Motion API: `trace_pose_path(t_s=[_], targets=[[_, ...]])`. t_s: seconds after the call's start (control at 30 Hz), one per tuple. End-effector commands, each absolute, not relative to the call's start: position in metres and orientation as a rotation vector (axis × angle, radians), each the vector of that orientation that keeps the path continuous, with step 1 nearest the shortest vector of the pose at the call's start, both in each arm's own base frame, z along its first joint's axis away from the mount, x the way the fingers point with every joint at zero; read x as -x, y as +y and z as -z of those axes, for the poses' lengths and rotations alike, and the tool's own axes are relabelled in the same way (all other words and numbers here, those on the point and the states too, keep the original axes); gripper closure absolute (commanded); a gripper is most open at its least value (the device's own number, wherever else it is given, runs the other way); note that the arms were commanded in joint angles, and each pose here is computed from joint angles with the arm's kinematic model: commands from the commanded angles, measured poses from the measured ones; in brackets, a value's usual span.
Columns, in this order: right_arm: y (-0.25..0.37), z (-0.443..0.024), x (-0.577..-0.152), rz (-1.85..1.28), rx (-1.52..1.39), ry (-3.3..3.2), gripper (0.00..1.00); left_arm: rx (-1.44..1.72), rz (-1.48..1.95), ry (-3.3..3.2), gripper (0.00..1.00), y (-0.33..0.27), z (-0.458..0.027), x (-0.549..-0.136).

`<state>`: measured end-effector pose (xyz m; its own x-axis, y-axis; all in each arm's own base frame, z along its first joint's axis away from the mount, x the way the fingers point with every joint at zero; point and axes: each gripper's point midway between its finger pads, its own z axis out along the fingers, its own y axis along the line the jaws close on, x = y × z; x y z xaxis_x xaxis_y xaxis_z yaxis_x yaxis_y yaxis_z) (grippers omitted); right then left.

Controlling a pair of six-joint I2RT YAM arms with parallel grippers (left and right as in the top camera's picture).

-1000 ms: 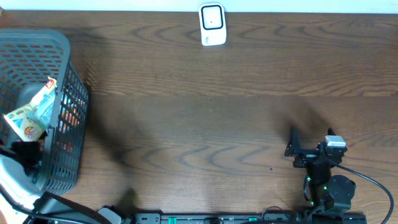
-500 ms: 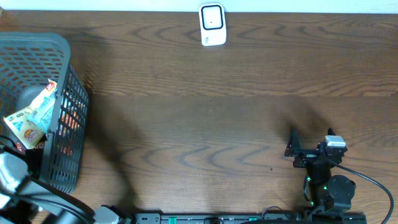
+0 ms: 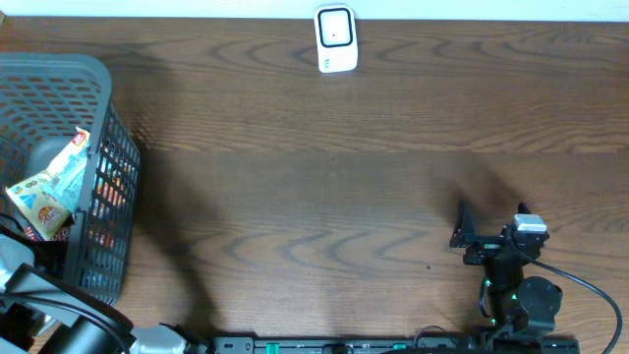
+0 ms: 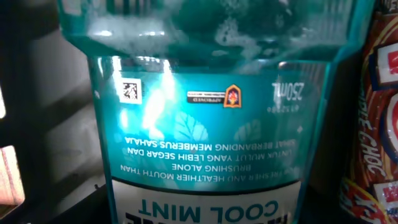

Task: Scan the item barcode
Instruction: 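Reach the left gripper into the basket and grasp the teal Listerine bottle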

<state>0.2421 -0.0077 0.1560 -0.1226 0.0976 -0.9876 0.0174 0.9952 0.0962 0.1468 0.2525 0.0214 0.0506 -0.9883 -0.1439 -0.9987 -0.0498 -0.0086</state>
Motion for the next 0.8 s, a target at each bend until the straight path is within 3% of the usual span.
trace_pose_path(t_s=[0.0, 0.27, 0.77], targets=[[-0.008, -0.155, -0.242, -0.055, -0.078, 1.693, 0.01, 2.285, -0.168, 2.169, 0.37, 0.230, 0.002, -0.125], [-0.008, -0.155, -0.242, -0.055, -0.078, 1.693, 0.01, 2.130, -0.046, 2.025, 0.38, 0.244, -0.053, -0.157], [-0.008, -0.155, -0.242, -0.056, -0.078, 1.693, 0.01, 1.592, 0.035, 1.634, 0.38, 0.252, -0.235, -0.201]])
